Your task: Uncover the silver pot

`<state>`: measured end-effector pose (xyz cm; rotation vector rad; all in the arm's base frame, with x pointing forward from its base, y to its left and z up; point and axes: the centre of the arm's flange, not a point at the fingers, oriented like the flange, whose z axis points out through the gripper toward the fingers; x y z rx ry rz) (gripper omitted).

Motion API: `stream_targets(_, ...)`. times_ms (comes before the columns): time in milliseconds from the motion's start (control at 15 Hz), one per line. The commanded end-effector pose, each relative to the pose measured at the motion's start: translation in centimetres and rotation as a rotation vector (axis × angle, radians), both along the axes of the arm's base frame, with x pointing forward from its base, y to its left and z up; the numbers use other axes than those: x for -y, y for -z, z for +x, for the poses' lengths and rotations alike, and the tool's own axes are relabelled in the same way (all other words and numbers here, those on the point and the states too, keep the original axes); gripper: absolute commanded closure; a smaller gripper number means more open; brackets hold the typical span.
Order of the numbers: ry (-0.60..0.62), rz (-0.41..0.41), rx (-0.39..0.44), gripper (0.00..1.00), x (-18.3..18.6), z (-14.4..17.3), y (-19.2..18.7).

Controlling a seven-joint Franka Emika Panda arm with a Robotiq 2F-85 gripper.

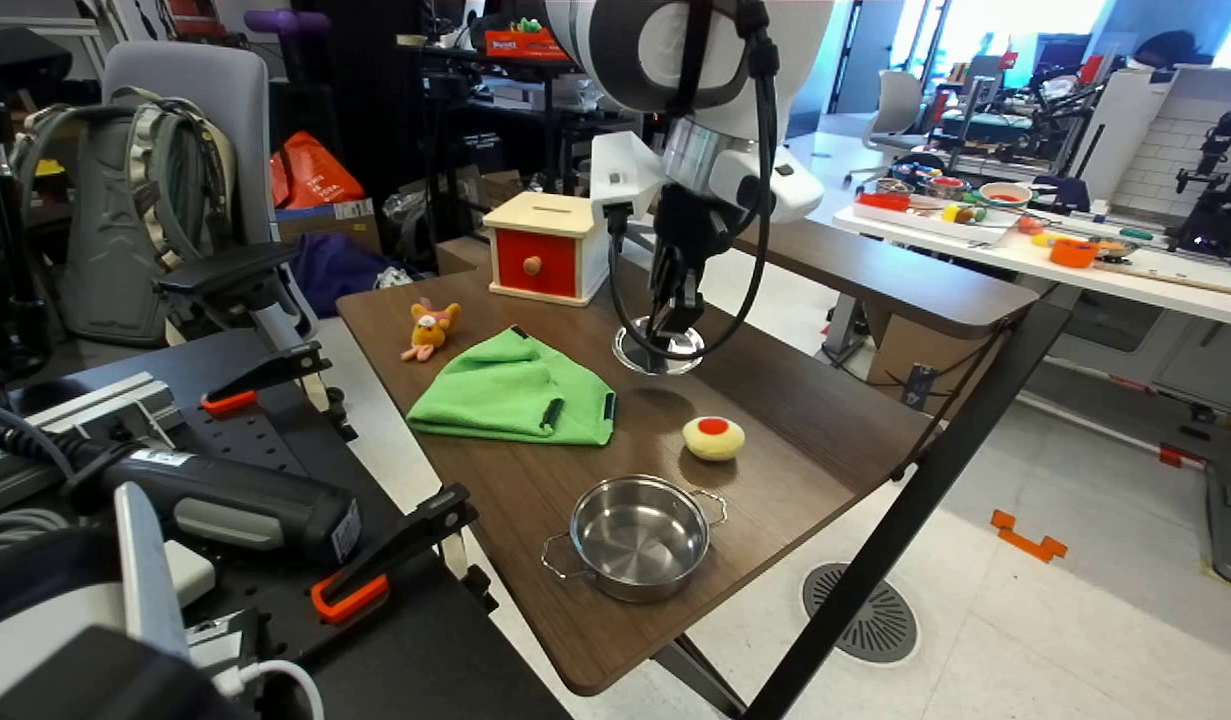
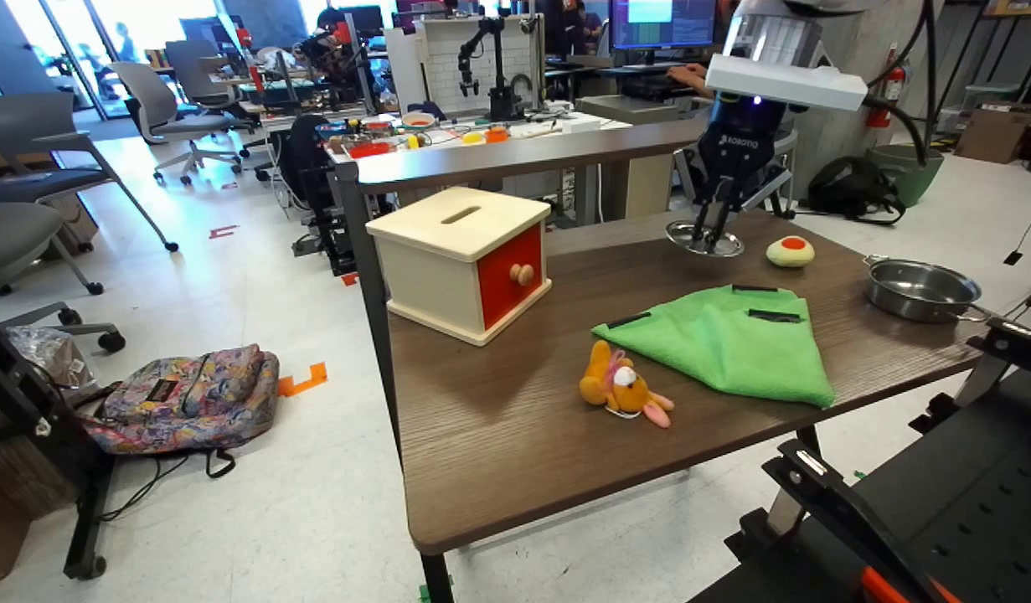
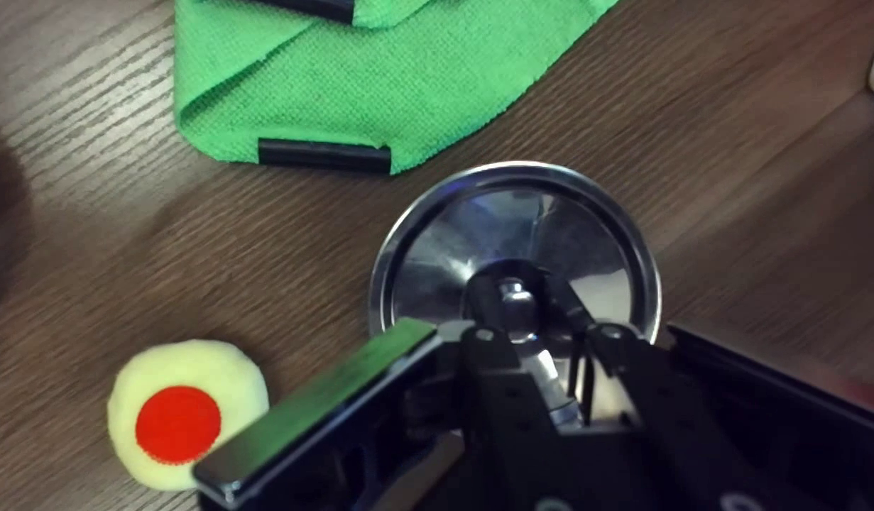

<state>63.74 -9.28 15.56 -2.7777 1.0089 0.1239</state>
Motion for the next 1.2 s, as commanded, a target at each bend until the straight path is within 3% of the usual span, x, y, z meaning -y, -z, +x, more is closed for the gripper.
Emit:
stream_targets(0,0.031,-0.014,-0.023,0.95,0.1,2.9,1.2)
stream_targets(400,0.078,0.005,-0.06,0.95,0.4,4.4,2.7)
stream_targets(1000,0.1,-0.039,-0.079,0.95,0.7,4.6,3.9)
stream_targets(1067,0.102,-0.041,-0.083,0.55,0.7,4.6,3.9)
stream_targets(1133,0.103,-0.044,-0.083,0.54,0.8,4.5,3.9)
